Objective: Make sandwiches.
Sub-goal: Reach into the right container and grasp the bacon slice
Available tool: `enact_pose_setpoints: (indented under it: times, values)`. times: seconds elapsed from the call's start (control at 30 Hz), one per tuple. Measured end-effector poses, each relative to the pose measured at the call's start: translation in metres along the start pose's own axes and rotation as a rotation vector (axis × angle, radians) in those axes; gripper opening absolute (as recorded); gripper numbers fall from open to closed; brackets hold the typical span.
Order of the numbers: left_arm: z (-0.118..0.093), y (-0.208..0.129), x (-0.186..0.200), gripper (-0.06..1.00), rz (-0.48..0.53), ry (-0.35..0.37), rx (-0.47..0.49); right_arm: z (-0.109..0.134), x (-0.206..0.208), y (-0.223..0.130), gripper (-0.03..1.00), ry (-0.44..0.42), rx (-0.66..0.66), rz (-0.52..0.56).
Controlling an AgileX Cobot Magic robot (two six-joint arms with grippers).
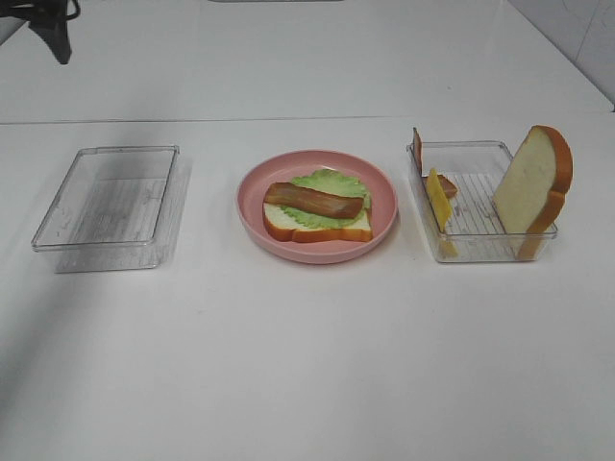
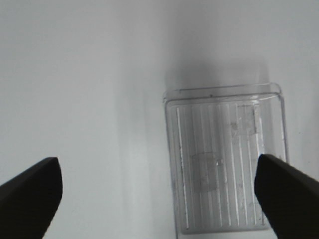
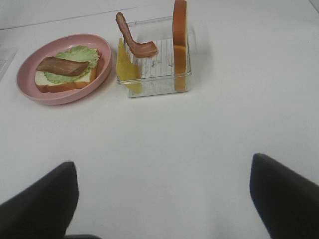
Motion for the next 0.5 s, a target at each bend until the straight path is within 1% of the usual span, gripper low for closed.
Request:
enact_pose_setpoints:
  times: [0.03, 0.07, 0.13, 0.17, 0.23, 0.27, 0.33, 0.37, 0.4, 0.43, 0.47, 0.5]
  values:
    - [0.005, -0.005, 0.003, 0.99, 0.008, 0.003, 0.004, 0.000, 0.000, 0.000, 0.87, 0.000, 0.000, 0.000]
    - [0.005, -0.005, 0.003, 0.99, 0.008, 0.003, 0.004, 0.000, 0.000, 0.000, 0.87, 0.000, 0.000, 0.000]
    - [0.005, -0.020, 0.011, 0.99, 0.037, 0.002, 0.002, 0.000, 0.000, 0.000, 0.87, 0.000, 0.000, 0.000]
    - [0.005, -0.020, 0.011, 0.99, 0.037, 0.002, 0.002, 0.000, 0.000, 0.000, 0.87, 0.000, 0.000, 0.000]
    - [-0.002, -0.040, 0.027, 0.99, 0.061, -0.004, -0.010, 0.000, 0.000, 0.000, 0.87, 0.000, 0.000, 0.000]
    - [-0.002, -0.040, 0.027, 0.99, 0.061, -0.004, -0.010, 0.000, 0.000, 0.000, 0.87, 0.000, 0.000, 0.000]
    - [-0.014, -0.076, 0.050, 0.99, 0.097, -0.016, -0.034, 0.000, 0.000, 0.000, 0.87, 0.000, 0.000, 0.000]
    - [-0.014, -0.076, 0.050, 0.99, 0.097, -0.016, -0.034, 0.000, 0.000, 0.000, 0.87, 0.000, 0.000, 0.000]
    - [-0.018, -0.086, 0.058, 0.99, 0.090, -0.019, -0.039, 0.000, 0.000, 0.000, 0.87, 0.000, 0.000, 0.000]
    - [-0.025, -0.103, 0.077, 0.99, 0.061, -0.024, -0.047, 0.000, 0.000, 0.000, 0.87, 0.000, 0.000, 0.000]
    - [-0.025, -0.103, 0.077, 0.99, 0.061, -0.024, -0.047, 0.000, 0.000, 0.000, 0.87, 0.000, 0.000, 0.000]
    - [-0.028, -0.113, 0.082, 0.99, 0.051, -0.026, -0.049, 0.000, 0.000, 0.000, 0.87, 0.000, 0.000, 0.000]
Point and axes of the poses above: a point on each arm's last joint axis where the gripper is mounted, x pointing back along that axis away from the gripper, z along the wrist's bending axis when the last joint is at zero, y = z × x, the point moved 6 cm from there along -x, pointing out along that axis toward the gripper, and after that the axes turned 6 degrees about -x, right-handed, at the moved point
